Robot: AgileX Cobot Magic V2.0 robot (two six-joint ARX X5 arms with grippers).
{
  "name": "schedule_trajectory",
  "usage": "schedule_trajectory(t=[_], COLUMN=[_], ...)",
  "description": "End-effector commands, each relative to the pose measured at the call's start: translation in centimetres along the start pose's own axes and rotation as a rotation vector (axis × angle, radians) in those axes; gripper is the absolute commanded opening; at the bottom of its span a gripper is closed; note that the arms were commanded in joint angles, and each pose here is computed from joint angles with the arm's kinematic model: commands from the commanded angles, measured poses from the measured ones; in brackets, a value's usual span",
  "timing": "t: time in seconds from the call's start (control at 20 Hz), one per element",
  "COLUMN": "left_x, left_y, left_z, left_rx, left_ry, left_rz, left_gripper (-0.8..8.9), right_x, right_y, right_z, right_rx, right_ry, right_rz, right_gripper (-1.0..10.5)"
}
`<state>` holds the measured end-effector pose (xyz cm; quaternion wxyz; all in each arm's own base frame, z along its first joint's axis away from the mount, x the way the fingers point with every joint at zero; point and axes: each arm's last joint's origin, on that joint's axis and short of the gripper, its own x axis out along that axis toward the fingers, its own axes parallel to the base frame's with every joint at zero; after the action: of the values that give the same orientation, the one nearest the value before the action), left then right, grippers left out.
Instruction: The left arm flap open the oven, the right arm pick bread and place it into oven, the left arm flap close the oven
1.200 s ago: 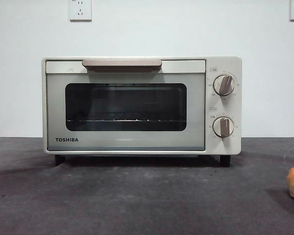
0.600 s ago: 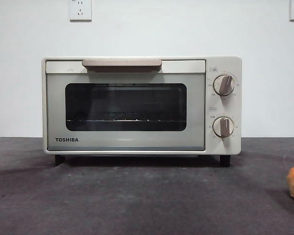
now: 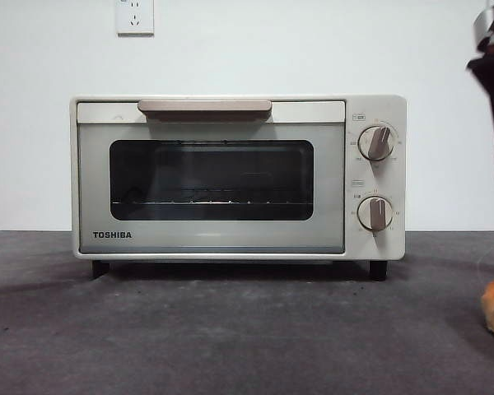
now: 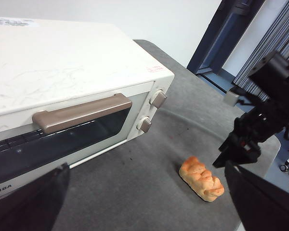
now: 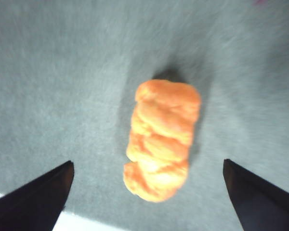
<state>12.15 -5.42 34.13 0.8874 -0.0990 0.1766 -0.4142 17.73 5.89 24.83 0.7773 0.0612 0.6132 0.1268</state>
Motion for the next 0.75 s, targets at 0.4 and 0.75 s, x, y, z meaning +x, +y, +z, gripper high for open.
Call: schedule_trajectory(t=[0.4, 0.75], left_x=[-0.2, -0.2], left_y=[-0.3, -0.3], left_z=[0.6, 0.6], left_rx=[0.019, 0.018], left_ry=[-0.016, -0.016], left_rz=[-0.004, -0.004], left_gripper=[5.19, 5.19], right_x=[5.6, 7.6], right_y=[-0.2, -0.5], right_z=[0.3, 1.1], right_rx=[0.021, 0.001], right_ry=[0.06, 0.087], right_rz=[-0.051, -0.09], right_gripper=[4.8, 4.0])
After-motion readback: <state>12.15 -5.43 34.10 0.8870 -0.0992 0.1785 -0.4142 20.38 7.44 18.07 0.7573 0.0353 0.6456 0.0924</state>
